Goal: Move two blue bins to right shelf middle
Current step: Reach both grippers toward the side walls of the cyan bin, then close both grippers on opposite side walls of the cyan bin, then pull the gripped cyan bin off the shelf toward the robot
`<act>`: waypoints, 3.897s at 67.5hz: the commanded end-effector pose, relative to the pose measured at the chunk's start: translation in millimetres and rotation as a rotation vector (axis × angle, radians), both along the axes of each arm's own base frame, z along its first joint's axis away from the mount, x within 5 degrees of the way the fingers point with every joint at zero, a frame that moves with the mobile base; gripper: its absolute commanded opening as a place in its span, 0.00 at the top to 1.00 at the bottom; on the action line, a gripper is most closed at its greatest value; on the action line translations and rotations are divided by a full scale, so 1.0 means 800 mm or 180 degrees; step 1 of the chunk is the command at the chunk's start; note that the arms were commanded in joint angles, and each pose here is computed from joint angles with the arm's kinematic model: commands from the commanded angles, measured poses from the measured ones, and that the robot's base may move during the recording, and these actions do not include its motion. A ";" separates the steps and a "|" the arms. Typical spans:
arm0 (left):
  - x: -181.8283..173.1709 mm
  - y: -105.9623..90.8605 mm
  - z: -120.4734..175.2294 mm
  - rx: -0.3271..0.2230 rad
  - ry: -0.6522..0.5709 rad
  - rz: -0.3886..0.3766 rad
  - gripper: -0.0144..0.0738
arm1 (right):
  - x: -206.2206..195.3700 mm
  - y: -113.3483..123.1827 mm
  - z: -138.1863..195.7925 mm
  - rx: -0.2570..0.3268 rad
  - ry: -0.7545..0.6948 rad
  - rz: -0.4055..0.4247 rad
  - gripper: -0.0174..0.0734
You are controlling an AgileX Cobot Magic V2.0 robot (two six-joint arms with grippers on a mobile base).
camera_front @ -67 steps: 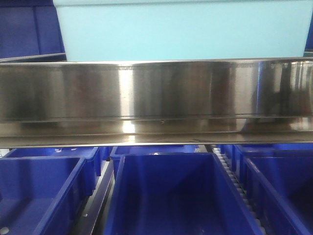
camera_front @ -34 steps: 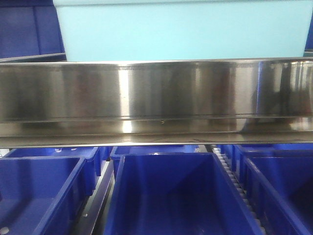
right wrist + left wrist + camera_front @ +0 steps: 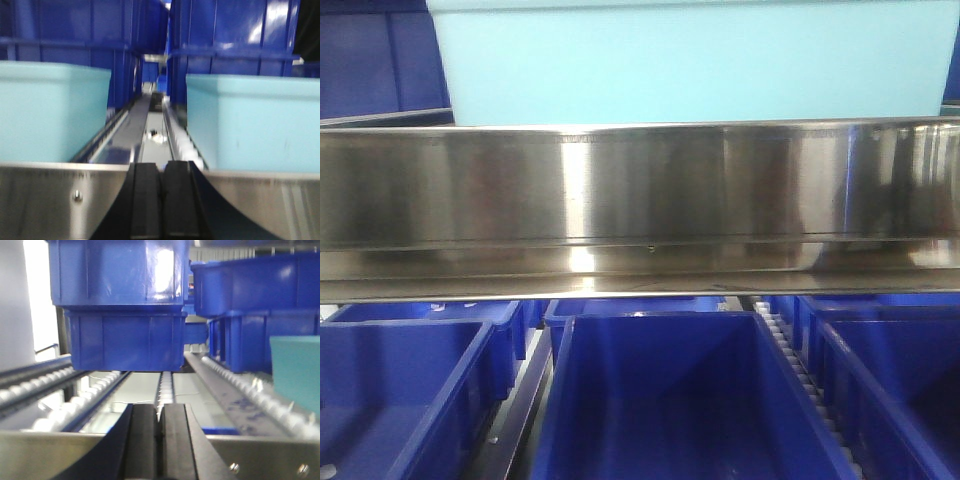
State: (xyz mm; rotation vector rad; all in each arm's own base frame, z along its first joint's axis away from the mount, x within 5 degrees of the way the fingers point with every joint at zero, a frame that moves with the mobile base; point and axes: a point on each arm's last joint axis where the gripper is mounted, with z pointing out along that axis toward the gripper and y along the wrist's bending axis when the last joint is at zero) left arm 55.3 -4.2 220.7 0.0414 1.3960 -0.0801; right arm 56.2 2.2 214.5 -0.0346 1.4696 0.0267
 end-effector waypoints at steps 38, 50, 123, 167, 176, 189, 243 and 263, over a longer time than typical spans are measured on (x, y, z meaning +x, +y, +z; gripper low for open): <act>-0.016 -0.003 0.143 -0.0170 0.0332 -0.0150 0.53 | -0.016 0.002 0.163 0.0044 -0.0085 0.0080 0.71; 0.009 -0.006 0.164 -0.0168 0.0603 -0.0188 0.29 | 0.017 0.003 0.170 0.0028 0.0216 0.0075 0.25; 0.295 -0.177 0.271 0.0647 0.3213 -0.1185 0.21 | 0.289 0.094 0.281 -0.0321 0.3019 0.0813 0.18; 0.389 -0.228 0.163 0.0645 0.3917 -0.1136 0.21 | 0.401 0.123 0.176 -0.0299 0.3609 0.0773 0.18; 0.392 -0.230 0.158 0.0655 0.3937 -0.1127 0.30 | 0.411 0.125 0.159 -0.0312 0.3728 0.0765 0.27; 0.392 -0.230 0.158 0.0655 0.3937 -0.1127 0.75 | 0.411 0.125 0.152 -0.0326 0.3829 0.0763 0.73; 0.321 -0.195 0.279 0.0390 0.3025 -0.1236 0.96 | 0.339 0.108 0.281 -0.0212 0.2840 0.0815 0.98; 0.285 -0.177 0.333 0.0229 0.2423 -0.1293 0.96 | 0.306 0.099 0.350 -0.0153 0.2259 0.0845 0.98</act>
